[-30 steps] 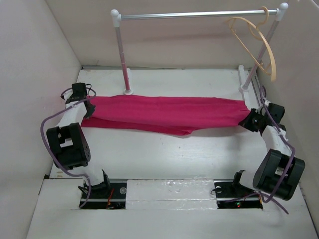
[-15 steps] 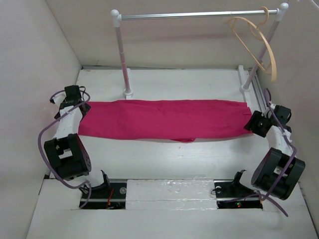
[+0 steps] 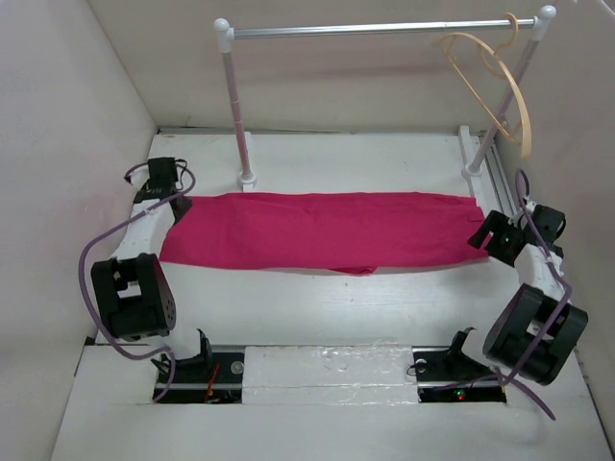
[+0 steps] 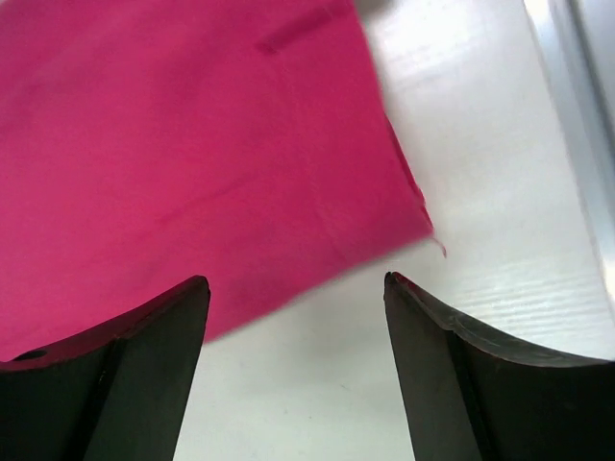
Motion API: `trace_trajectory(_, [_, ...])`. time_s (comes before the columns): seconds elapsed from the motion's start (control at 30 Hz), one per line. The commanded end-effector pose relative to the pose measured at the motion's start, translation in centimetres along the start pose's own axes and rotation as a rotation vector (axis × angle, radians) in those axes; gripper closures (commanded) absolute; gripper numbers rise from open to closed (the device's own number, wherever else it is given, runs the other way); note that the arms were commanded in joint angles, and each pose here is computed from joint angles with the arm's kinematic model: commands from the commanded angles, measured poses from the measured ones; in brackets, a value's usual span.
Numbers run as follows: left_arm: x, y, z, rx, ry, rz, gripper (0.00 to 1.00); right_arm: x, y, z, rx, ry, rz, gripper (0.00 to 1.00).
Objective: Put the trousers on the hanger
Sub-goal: Fold the trousers at the center of the board.
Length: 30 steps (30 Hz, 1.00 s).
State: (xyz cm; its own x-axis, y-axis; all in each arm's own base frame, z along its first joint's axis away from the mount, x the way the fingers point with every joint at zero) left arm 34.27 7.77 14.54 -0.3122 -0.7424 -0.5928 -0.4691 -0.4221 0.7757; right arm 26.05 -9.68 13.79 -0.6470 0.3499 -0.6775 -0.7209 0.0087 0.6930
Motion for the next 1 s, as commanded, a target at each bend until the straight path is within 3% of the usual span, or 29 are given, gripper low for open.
trace_trajectory(0.0, [1.6,4.7,-4.8,0.302,-0.020,0.004,0.85,1.5,-1.3,-1.5,-0.029,-0.110,0.025,0.21])
trace_trajectory(0.13, [4.7,3.7,-5.6,0.358,-0.034,0.101,0.89,2.3,-2.4,-2.7,-0.019,-0.176,0.018,0.21])
trace_trajectory(0.27, [5.8,0.1,-4.7,0.280,-0.033,0.196,0.87,2.1,-4.3,-3.7,-0.013,-0.213,0.038,0.25])
trace_trajectory(0.37, [6.0,-2.4,-3.2,0.183,-0.037,0.225,0.87,2.4,-5.7,-4.0,-0.028,-0.227,0.057,0.51])
trace_trajectory(0.4, [6.2,-3.1,-2.5,0.153,-0.034,0.240,0.87,2.5,-5.8,-4.1,-0.029,-0.225,0.062,0.86])
trace_trajectory(0.43, [6.1,-3.4,-2.0,0.139,-0.020,0.255,0.86,2.4,-5.6,-4.0,-0.027,-0.217,0.055,0.99])
trace_trajectory(0.57, [5.7,-4.1,1.8,0.141,0.178,0.355,0.85,2.3,-2.0,-5.6,0.079,-0.193,-0.026,1.00])
trace_trajectory(0.77, [5.1,-3.2,6.1,-0.053,0.256,0.244,0.85,4.2,3.9,-6.4,0.245,-0.155,0.002,1.00])
trace_trajectory(0.87, [5.6,-1.5,7.0,-0.039,0.284,0.217,0.85,4.2,5.9,-6.2,0.306,-0.164,-0.013,1.00])
trace_trajectory(0.9, [5.7,-1.3,7.0,-0.034,0.271,0.203,0.85,3.8,5.6,-6.4,0.307,-0.149,-0.047,0.92])
trace_trajectory(0.97, [5.4,-0.5,6.8,-0.053,0.216,0.139,0.85,3.6,4.4,-6.3,0.249,-0.148,-0.053,0.63])
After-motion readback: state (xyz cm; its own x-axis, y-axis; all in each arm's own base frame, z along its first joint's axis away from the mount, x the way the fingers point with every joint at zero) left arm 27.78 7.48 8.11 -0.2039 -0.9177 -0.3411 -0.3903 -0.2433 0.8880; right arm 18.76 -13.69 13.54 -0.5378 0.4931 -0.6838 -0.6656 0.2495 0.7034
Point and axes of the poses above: each gripper's point midway between its finger pads, its own y axis back along the fingers, its own z axis along the line the jaws close on, x = y × z, the point moved 5 cm from there along y, back along the fingers, and after that the axes turned 4 degrees about y, right-handed, at the moved point
